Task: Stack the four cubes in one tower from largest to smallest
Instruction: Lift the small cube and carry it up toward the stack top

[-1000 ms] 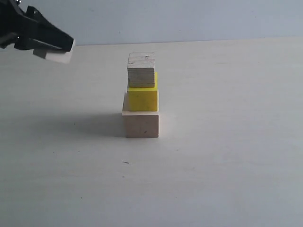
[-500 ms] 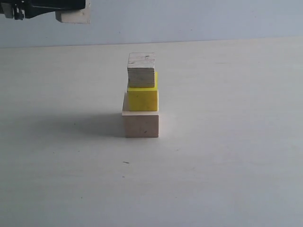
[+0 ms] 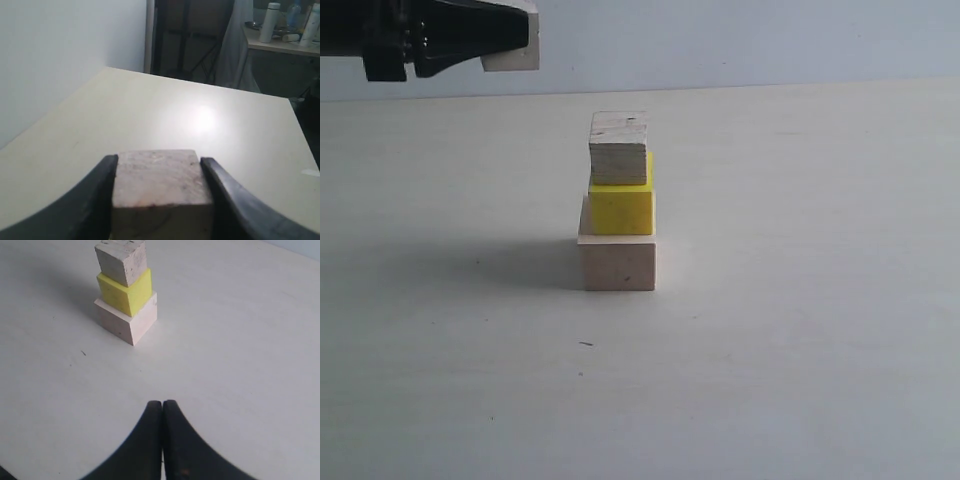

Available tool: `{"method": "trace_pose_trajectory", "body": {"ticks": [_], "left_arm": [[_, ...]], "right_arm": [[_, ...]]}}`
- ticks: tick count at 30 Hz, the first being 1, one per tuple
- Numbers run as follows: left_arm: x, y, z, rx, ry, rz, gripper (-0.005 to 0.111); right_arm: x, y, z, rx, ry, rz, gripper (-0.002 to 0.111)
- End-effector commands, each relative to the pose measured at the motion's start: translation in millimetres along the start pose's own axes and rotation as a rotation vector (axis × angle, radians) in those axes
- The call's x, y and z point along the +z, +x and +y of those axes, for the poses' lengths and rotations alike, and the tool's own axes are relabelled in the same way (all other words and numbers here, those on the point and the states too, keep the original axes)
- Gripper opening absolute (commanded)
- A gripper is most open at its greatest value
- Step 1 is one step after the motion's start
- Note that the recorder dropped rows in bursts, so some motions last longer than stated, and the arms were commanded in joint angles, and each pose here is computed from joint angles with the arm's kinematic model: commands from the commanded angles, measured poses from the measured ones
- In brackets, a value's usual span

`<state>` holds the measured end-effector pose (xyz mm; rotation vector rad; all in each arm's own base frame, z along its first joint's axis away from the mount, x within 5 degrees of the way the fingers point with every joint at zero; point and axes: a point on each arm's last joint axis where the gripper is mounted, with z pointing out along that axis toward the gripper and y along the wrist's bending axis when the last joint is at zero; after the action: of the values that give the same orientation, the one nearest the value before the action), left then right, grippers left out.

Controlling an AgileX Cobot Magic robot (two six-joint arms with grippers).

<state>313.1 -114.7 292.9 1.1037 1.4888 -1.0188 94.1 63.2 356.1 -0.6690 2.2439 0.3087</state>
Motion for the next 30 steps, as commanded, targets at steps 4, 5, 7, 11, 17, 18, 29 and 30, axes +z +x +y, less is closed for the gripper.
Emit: {"method": "trace_pose_trajectory", "body": {"ticks": [4, 5, 7, 11, 17, 18, 29, 30], "left_arm": [[14, -8, 17.7, 0.049, 0.010, -0.052, 0.000], [17, -11, 17.3, 0.066, 0.020, -0.054, 0.000], [26, -19, 16.9, 0.094, 0.043, -0.063, 0.000], [45, -29, 16.7, 0.162, 0.087, -0.077, 0.000], [58, -23, 28.5, 0.161, 0.107, -0.066, 0.000], [59, -21, 30.0, 0.154, 0.108, -0.063, 0.000], [78, -5, 20.6, 0.164, 0.189, 0.022, 0.000], [80, -4, 18.7, 0.168, 0.199, 0.027, 0.000]], "right_arm": [[0, 1, 1, 0.007, -0.010, -0.003, 0.000], [0, 1, 1, 0.007, -0.010, -0.003, 0.000], [0, 1, 1, 0.007, -0.010, -0.003, 0.000], [0, 1, 1, 0.007, -0.010, -0.003, 0.000], [0, 1, 1, 0.007, -0.010, -0.003, 0.000], [0, 1, 1, 0.007, -0.010, -0.003, 0.000], [0, 1, 1, 0.007, -0.010, -0.003, 0.000], [0, 1, 1, 0.007, -0.010, -0.003, 0.000]]}}
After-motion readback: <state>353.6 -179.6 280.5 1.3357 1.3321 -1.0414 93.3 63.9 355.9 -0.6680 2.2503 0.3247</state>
